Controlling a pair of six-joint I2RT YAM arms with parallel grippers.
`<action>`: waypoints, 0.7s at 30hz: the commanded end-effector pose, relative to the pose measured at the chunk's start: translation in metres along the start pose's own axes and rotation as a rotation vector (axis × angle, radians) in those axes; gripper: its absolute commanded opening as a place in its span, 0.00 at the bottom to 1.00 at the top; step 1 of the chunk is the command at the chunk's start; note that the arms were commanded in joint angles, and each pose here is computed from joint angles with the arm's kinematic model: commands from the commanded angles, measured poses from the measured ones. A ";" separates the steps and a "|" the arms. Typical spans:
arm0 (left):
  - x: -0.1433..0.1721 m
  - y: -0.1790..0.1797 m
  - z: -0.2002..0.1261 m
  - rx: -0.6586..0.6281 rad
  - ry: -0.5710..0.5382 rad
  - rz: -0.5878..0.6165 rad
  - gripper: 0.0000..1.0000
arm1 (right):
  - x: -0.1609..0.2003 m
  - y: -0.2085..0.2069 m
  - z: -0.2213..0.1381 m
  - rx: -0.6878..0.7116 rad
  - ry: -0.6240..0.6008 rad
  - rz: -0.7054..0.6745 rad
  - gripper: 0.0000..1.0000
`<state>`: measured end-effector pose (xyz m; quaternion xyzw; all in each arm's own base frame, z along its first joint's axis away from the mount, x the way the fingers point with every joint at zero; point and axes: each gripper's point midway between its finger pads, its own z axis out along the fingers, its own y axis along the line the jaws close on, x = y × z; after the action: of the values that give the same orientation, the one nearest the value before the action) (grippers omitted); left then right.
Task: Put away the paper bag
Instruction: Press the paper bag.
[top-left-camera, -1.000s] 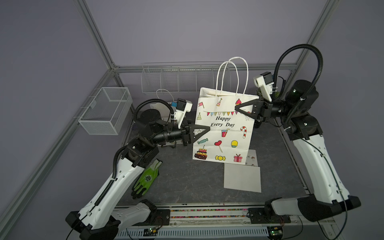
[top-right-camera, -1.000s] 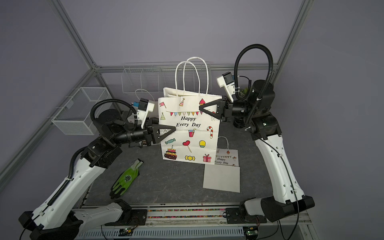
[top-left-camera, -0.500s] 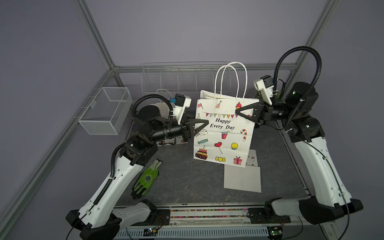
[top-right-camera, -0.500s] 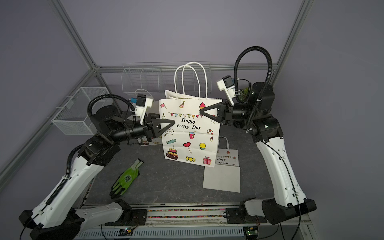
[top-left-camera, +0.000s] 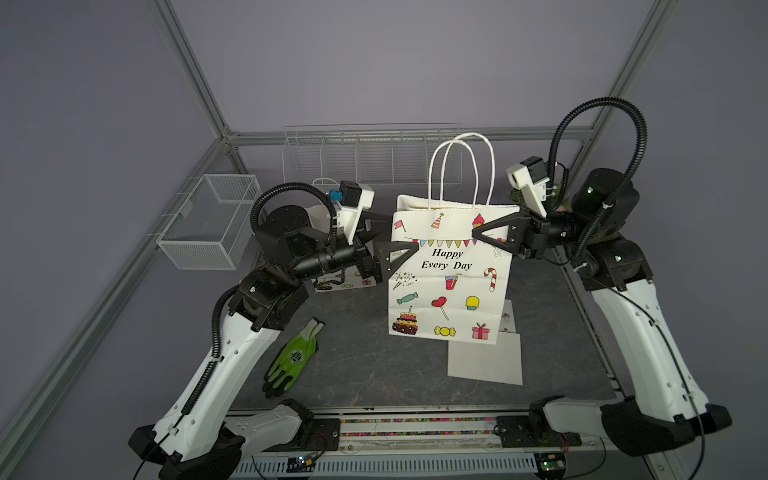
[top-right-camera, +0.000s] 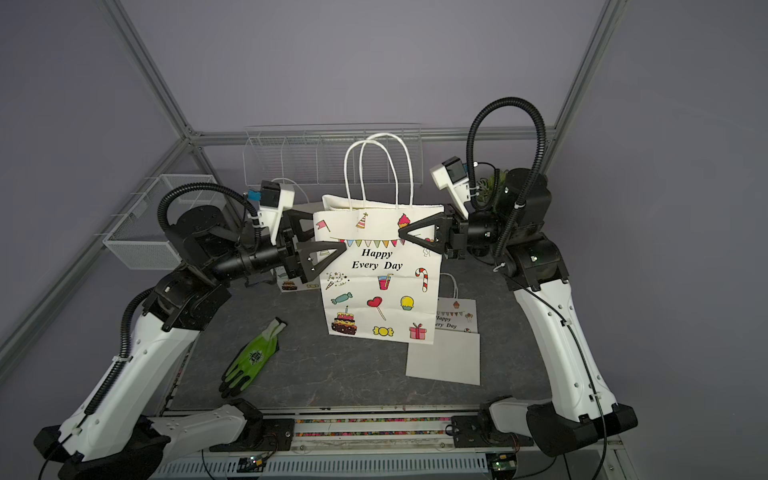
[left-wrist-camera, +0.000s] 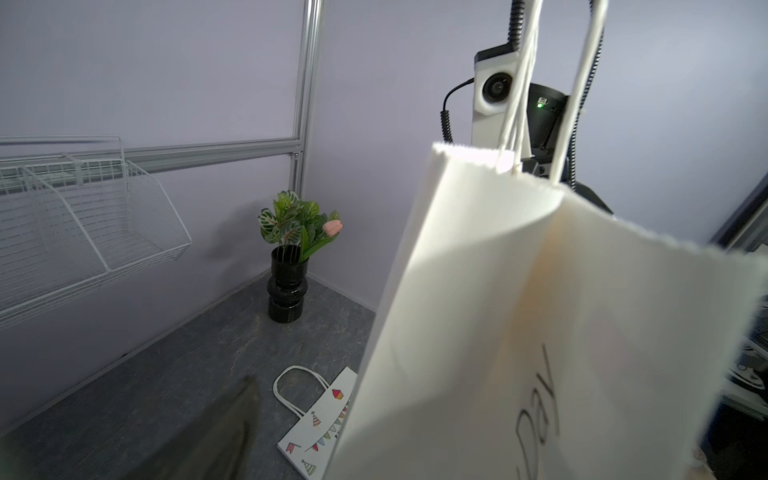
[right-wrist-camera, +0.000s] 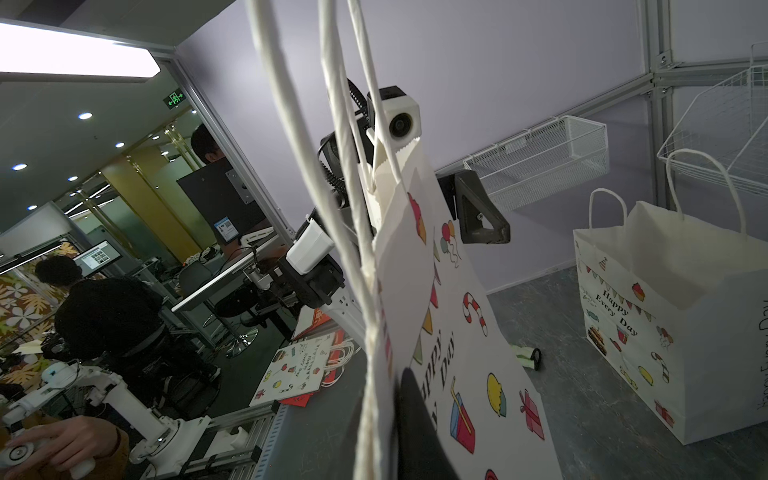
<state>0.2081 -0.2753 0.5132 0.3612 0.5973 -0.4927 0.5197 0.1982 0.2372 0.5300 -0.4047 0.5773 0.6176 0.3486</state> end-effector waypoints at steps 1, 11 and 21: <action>-0.008 -0.021 0.001 0.144 -0.003 0.027 0.91 | 0.004 0.014 0.000 -0.048 0.020 -0.034 0.12; -0.003 -0.041 -0.003 0.282 0.015 0.026 0.40 | 0.005 0.013 0.001 -0.051 0.021 -0.039 0.12; 0.003 -0.033 -0.010 0.235 0.012 0.015 0.13 | 0.003 0.007 0.001 -0.026 0.010 -0.031 0.13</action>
<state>0.1756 -0.2789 0.5164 0.4264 0.5390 -0.5557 0.4678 0.1945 0.2382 0.5281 -0.4116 0.5731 0.6217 0.3400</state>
